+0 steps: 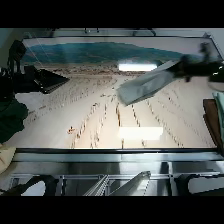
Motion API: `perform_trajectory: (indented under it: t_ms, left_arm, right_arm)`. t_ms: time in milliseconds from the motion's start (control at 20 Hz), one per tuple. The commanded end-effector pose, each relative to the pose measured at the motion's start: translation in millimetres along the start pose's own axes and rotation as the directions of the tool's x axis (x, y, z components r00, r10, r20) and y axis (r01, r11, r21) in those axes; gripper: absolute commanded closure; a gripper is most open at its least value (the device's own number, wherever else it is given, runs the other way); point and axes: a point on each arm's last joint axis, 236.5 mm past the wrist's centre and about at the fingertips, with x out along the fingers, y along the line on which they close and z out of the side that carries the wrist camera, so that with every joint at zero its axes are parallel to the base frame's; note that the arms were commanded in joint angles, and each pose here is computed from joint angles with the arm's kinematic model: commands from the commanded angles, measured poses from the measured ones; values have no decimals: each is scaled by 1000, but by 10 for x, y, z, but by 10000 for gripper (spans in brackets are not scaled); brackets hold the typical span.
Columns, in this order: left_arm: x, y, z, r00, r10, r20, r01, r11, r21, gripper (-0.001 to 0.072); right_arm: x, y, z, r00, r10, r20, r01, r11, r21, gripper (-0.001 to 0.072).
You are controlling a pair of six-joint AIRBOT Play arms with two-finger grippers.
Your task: Fold the shirts.
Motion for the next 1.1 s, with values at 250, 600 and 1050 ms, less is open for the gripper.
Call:
perform_trajectory:
  t_ms: [250,600,1050]
  left_arm:
    - [101,5,-156,998,6,-67,-3,999,50,693]
    - [302,-35,-335,990,6,-142,3,998,59,694]
    - [316,-21,-308,991,13,-131,-6,999,54,694]
  right_arm:
    - [-3427,-1763,-464,620,-784,11,634,510,582,694]
    - [-3676,-2686,-1508,479,-815,-325,802,256,539,694]
    - [-3343,-2345,-582,666,-746,24,589,545,597,693]
